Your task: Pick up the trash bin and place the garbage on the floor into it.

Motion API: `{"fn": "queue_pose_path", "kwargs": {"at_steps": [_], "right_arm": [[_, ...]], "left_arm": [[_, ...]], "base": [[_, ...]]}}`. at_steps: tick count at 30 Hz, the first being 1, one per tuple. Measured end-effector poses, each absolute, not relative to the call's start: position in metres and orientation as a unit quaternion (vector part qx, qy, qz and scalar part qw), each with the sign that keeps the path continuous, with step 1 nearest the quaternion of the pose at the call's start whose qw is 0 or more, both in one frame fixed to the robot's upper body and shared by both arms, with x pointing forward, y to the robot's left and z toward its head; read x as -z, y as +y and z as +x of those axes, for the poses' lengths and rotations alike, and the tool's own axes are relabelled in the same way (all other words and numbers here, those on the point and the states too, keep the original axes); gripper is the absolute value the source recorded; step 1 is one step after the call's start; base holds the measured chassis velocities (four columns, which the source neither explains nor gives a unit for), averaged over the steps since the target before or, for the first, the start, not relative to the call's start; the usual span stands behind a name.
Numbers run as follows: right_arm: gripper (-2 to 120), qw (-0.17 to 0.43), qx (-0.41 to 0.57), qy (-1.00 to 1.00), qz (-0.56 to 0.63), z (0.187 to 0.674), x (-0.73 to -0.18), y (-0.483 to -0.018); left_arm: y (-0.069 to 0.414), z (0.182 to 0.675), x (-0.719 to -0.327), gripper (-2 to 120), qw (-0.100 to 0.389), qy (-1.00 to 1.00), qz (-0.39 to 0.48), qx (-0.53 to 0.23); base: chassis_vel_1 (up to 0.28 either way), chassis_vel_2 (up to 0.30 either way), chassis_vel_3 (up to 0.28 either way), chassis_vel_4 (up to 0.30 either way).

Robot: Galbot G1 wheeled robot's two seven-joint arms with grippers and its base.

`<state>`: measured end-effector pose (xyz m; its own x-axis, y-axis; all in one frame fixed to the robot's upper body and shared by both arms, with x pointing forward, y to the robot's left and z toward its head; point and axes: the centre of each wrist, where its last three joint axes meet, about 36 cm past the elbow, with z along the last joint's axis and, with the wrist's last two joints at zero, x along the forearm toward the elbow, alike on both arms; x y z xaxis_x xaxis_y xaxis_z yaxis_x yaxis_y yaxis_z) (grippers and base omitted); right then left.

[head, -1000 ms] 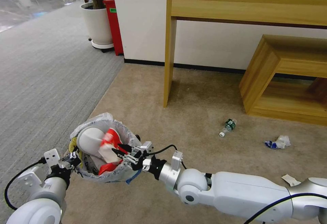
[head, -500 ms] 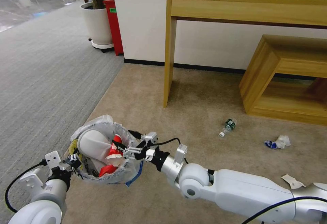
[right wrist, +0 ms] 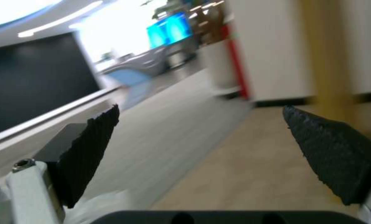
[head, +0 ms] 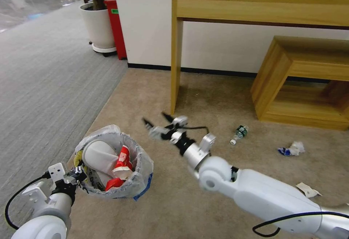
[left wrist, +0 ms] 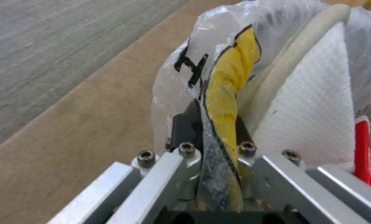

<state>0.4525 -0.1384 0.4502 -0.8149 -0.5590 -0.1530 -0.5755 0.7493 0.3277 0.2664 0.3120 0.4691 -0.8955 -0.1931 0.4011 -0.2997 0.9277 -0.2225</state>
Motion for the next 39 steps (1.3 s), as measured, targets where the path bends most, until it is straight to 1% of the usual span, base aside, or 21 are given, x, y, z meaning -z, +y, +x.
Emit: {"fn": "queue_pose_path", "kwargs": {"at_steps": [8, 13, 16, 33, 39], "right_arm": [[100, 0.053, -0.171, 0.96, -0.217, 0.474, -0.446, -0.189], [100, 0.053, -0.164, 0.967, -0.185, 0.475, -0.434, -0.207], [100, 0.047, -0.158, 0.973, -0.162, 0.469, -0.417, -0.22], [100, 0.038, -0.15, 0.979, -0.13, 0.459, -0.394, -0.224], [100, 0.03, -0.138, 0.983, -0.115, 0.457, -0.388, -0.225]], "left_arm": [[0.312, 0.266, -0.466, 2, 0.188, -0.963, 0.129, -0.141], [0.312, 0.266, -0.466, 2, 0.188, -0.963, 0.128, -0.141], [0.312, 0.267, -0.464, 2, 0.188, -0.963, 0.129, -0.142], [0.312, 0.268, -0.461, 2, 0.183, -0.964, 0.131, -0.142], [0.313, 0.268, -0.461, 2, 0.18, -0.965, 0.131, -0.14]], "base": [[-0.083, -0.087, -0.089, -0.102], [-0.098, -0.107, -0.096, -0.095], [-0.108, -0.095, -0.086, -0.098], [-0.094, -0.088, -0.088, -0.105], [-0.056, -0.059, -0.052, -0.048]]}}
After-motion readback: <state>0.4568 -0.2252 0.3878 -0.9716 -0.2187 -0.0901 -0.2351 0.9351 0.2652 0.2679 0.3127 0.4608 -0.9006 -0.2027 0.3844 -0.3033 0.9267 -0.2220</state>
